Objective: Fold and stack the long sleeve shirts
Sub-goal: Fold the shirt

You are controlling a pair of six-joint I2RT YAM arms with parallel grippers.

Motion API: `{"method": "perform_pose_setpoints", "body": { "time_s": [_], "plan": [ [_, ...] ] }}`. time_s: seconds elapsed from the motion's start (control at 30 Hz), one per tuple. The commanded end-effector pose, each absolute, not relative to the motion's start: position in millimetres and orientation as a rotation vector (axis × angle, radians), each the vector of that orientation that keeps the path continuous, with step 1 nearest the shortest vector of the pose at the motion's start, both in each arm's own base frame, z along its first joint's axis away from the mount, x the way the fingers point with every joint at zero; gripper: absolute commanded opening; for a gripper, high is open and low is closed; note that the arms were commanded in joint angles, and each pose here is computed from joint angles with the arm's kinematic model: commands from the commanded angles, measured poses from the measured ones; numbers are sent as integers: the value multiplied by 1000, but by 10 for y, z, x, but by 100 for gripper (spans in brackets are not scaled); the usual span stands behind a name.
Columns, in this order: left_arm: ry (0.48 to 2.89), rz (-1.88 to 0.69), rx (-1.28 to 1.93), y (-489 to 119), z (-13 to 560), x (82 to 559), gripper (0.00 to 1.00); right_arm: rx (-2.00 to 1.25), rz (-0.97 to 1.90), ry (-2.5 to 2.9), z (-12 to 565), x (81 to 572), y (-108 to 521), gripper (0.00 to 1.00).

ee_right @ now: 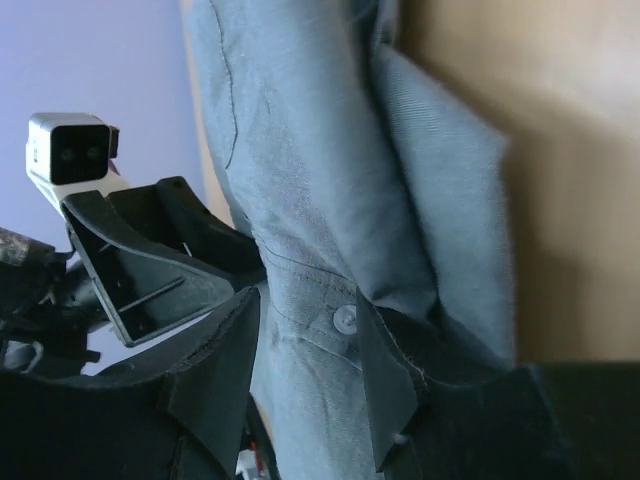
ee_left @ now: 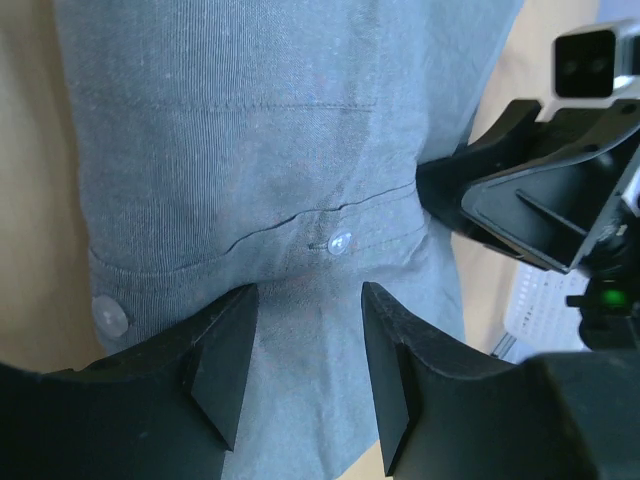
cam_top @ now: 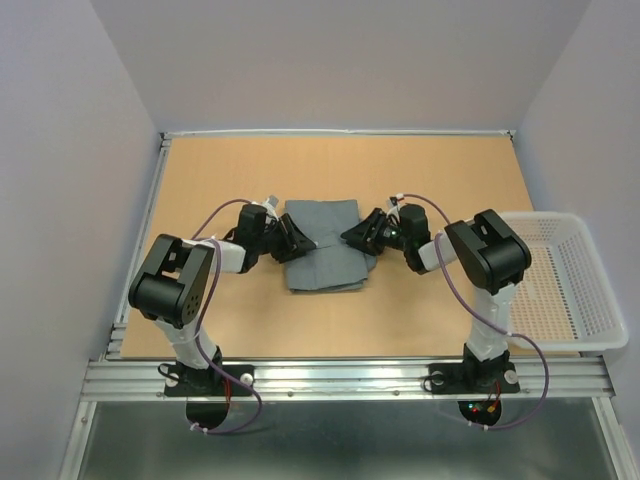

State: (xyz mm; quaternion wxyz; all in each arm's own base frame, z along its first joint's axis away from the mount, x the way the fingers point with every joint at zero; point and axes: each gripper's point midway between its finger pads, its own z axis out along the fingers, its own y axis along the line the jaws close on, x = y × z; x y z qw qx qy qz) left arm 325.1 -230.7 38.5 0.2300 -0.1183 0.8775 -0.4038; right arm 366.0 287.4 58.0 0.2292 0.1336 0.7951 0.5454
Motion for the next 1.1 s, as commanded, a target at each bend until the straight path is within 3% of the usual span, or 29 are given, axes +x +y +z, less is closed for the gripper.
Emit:
{"method": "perform_pose_setpoints", "body": {
  "time_s": [0.0,0.1,0.33,0.53,0.7,0.9,1.07],
  "plan": [
    [2377,-1112,-383,-2204,262,3266,58,348,1459,2145,467,3659,2717,49],
    [2371,-1123,-383,-2158,295,3193,58,329,1443,2113,571,3704,2603,49],
    [2239,-1057,-249,-2080,1046,3170,61,187,1513,2032,1257,3669,2695,50],
    [2276,-1088,-156,-2177,1148,2977,61,42,1594,2035,1579,3380,3022,50],
    [2402,-1117,-114,-2243,790,2777,61,4,1600,2150,1173,3128,3249,50],
    [2566,-1096,-219,-2095,210,2541,59,100,1472,2263,473,3039,3048,50],
    [2570,-1047,-311,-1851,121,2481,59,140,1421,2277,369,3019,2832,49]
  ]
}}
